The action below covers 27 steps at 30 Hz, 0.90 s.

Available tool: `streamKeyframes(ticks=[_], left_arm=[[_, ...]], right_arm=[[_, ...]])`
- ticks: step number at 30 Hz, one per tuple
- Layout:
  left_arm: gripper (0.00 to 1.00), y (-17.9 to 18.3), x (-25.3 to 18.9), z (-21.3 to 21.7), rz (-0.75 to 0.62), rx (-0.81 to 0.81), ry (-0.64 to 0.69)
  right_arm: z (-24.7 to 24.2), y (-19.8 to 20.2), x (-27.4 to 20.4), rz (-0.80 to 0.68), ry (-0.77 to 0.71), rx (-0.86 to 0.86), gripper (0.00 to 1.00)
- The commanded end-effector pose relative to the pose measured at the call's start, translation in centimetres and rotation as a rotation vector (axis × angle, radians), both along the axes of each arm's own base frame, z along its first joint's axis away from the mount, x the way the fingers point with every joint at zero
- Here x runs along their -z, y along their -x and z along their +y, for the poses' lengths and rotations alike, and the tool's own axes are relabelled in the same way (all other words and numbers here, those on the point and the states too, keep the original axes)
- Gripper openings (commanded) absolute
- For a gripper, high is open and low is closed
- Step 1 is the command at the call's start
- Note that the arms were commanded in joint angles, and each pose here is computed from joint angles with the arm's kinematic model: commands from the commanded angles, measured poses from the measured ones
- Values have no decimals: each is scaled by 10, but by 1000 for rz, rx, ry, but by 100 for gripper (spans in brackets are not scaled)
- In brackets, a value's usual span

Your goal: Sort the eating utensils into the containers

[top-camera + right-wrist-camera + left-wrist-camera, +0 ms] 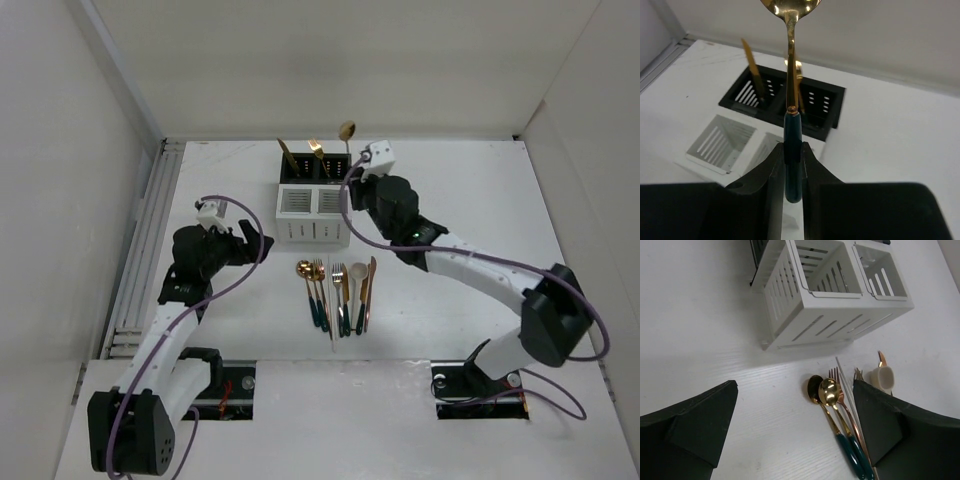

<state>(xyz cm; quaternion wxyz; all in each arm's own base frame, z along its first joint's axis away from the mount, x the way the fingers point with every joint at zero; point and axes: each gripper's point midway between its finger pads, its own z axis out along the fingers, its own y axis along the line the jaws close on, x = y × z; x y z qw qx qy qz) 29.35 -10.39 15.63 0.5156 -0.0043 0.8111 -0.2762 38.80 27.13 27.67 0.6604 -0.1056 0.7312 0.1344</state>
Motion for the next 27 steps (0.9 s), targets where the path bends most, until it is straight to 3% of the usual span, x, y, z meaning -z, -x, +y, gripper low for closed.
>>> streamKeyframes(ticks=[1, 6, 10, 16, 24, 27], left_arm=[[100, -1, -31, -10, -53, 71, 32], [100, 1, -25, -3, -9, 66, 14], [100, 2, -19, -5, -29, 116, -30], [100, -7, -3, 16, 3, -10, -81], [100, -9, -2, 17, 11, -27, -71], [100, -9, -2, 17, 11, -28, -71]], right_arm=[[43, -9, -55, -251, -49, -186, 0], [61, -9, -49, -362, -111, -293, 0], [76, -20, -22, -313, -95, -316, 0], [70, -39, 10, -270, -88, -259, 0], [55, -42, 48, -179, -79, -197, 0], [54, -43, 59, -142, -77, -187, 16]])
